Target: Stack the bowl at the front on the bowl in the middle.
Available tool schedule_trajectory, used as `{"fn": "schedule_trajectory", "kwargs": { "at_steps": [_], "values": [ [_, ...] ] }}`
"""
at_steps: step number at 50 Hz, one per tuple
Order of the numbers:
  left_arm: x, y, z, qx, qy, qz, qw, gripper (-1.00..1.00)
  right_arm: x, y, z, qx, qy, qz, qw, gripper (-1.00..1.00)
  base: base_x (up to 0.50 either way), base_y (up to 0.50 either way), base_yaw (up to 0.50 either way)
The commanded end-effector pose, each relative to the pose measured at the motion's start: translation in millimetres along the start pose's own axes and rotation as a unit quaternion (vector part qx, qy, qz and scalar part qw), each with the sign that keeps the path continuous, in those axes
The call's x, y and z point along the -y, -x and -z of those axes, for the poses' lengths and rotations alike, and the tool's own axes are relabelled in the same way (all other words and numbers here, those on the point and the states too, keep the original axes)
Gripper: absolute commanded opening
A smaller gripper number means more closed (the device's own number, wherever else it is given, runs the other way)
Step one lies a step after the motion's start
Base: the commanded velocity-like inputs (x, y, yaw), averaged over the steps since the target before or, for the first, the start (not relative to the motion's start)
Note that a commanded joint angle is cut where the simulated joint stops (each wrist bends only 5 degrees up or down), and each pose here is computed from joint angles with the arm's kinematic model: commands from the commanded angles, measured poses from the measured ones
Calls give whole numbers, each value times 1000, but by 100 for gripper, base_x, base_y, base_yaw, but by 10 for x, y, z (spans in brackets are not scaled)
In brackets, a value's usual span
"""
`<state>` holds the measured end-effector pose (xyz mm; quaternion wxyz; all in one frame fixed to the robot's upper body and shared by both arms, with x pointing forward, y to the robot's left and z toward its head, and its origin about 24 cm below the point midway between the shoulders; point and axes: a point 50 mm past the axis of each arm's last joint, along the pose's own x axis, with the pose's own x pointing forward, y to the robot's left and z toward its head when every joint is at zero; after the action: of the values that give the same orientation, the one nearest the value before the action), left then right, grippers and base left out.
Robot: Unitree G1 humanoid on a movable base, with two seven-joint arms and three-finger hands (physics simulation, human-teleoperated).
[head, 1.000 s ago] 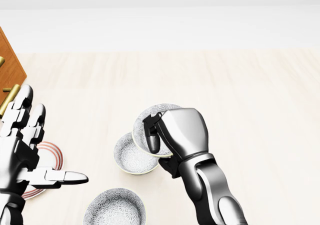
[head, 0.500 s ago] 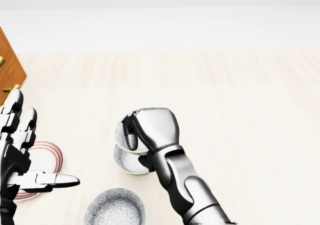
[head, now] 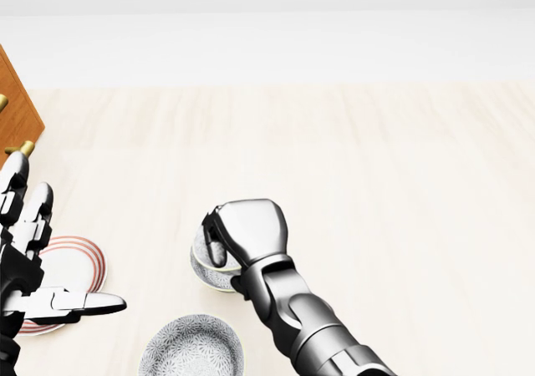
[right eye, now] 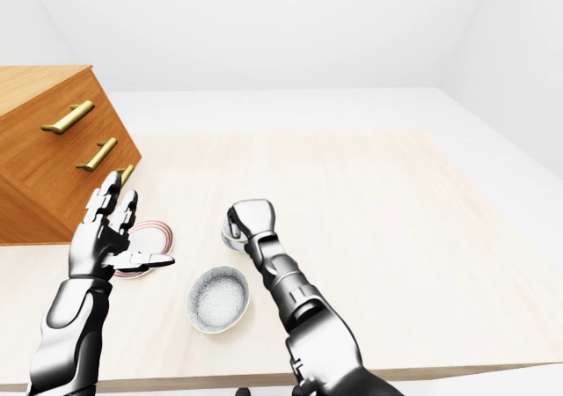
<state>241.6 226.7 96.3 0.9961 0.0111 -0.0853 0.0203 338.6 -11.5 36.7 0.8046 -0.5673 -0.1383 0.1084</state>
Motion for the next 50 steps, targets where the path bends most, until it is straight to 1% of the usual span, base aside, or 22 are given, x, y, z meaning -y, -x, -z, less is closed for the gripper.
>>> {"fn": "schedule_trajectory", "kwargs": {
  "at_steps": [1,4,5,6,7,11,15,18,21,23,28,31,34,40,44,48,50],
  "values": [
    [-24,0,42,-9,3,-4,1000,100,-27,-9,-46,6,7,-6,1000,-100,0,0,0],
    [-27,0,66,-14,4,-4,1000,100,-24,-13,-33,5,10,-8,1000,-100,0,0,0],
    [-30,-1,75,-16,5,-4,1000,100,-20,-15,-28,4,10,-7,1000,-95,0,0,0],
    [-32,-3,86,-18,5,-5,1000,100,-7,-19,-23,4,9,-4,1000,18,0,0,0],
    [-32,-8,106,-22,6,-5,1000,100,7,-20,-23,3,5,2,1000,100,0,0,0],
    [-18,-17,126,-26,7,-4,1000,100,88,-28,-58,8,-10,29,999,100,0,0,0],
    [-12,-14,118,-25,7,-4,1000,100,207,-16,-136,23,-35,42,998,100,0,0,0],
    [-10,-9,107,-22,6,-4,1000,100,410,47,-253,47,-66,62,995,100,0,0,0],
    [-9,-11,105,-22,6,-5,1000,100,681,178,-405,80,-100,82,988,100,0,0,0],
    [-5,-12,105,-22,6,-4,1000,100,933,314,-526,112,-120,101,981,100,0,0,0],
    [9,-28,98,-20,5,-4,1000,100,1357,531,-651,161,-132,144,967,100,0,0,0],
    [27,-37,92,-19,4,-2,1000,100,1559,585,-647,176,-129,173,961,100,0,0,0],
    [38,-54,93,-19,4,0,1000,100,1635,602,-604,173,-131,184,959,100,0,0,0],
    [69,-75,102,-20,3,3,1000,100,1629,594,-506,160,-135,186,960,100,0,0,0],
    [83,-66,73,-14,3,5,1000,100,1667,612,-389,143,-151,193,959,100,0,0,0],
    [91,-66,30,-4,4,4,1000,100,1733,700,-252,124,-192,198,953,100,0,0,0],
    [94,-67,18,-1,6,2,1000,100,1776,799,-142,113,-232,201,945,100,0,0,0]
  ]
}}
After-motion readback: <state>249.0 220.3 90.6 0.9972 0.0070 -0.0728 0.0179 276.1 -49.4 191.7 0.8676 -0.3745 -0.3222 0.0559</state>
